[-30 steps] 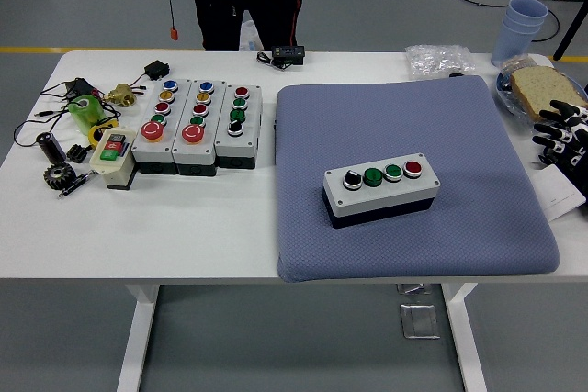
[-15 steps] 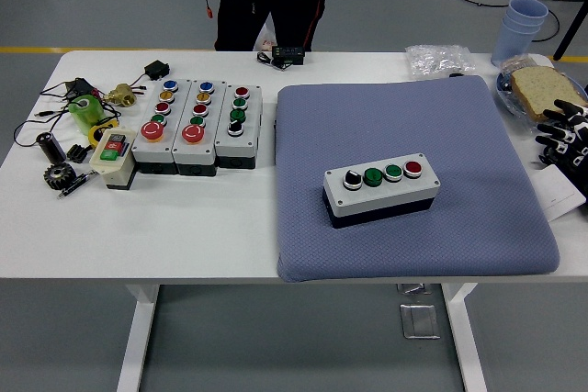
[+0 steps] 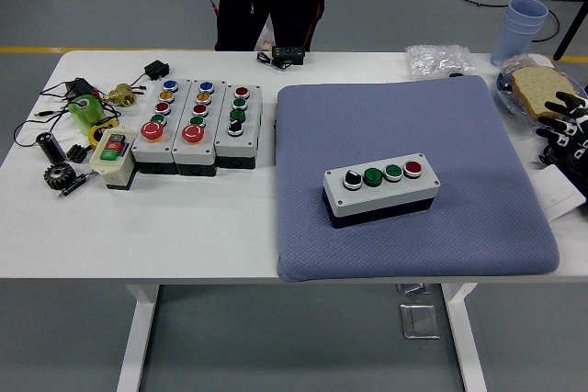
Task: Pick up the button,place it on the desk,press the button,press the button
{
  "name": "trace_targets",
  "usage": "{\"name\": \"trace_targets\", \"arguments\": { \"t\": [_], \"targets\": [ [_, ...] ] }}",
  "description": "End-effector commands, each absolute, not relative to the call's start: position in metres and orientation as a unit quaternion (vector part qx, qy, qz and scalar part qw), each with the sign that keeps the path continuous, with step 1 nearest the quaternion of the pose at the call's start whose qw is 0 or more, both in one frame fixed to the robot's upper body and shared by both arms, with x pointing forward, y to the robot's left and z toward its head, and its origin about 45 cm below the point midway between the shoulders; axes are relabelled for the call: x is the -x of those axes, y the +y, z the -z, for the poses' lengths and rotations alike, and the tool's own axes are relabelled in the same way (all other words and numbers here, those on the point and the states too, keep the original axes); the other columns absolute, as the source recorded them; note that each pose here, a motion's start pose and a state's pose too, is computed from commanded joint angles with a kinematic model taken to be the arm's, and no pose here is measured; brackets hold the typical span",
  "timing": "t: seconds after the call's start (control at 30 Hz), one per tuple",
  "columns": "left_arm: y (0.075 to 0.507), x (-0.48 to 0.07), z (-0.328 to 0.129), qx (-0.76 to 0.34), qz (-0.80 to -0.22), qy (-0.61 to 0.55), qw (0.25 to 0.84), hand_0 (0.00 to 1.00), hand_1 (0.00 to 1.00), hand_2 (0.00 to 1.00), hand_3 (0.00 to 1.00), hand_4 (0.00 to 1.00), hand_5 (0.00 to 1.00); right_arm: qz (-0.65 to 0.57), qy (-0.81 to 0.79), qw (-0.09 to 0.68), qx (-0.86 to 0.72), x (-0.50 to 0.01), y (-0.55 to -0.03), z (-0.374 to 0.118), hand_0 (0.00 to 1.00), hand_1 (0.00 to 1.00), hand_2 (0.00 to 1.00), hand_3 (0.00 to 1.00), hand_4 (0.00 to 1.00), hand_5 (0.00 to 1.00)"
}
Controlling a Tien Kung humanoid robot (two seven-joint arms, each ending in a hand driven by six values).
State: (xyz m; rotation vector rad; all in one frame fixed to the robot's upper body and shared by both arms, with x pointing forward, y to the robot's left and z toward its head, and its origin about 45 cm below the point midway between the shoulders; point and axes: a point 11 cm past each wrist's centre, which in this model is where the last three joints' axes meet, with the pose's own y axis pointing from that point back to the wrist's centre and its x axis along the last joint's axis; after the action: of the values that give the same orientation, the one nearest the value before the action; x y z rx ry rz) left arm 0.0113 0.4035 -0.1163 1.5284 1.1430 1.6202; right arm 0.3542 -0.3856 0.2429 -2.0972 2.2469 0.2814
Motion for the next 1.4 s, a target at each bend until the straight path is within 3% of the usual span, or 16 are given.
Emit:
{"name": "trace_targets", "arguments": {
  "t": [1.4],
  "targets": [
    [0.4035,-0.0176,0.1159,-0.571,-0.622,0.435,0.312,0.546,0.419,0.424,0.429,0.265,0.424,-0.084,0.727,0.044,0.68,-0.3574,-0.3823,-0.2515,0.644,0.582,0.636,0.639,0.667,0.417]
  ]
}}
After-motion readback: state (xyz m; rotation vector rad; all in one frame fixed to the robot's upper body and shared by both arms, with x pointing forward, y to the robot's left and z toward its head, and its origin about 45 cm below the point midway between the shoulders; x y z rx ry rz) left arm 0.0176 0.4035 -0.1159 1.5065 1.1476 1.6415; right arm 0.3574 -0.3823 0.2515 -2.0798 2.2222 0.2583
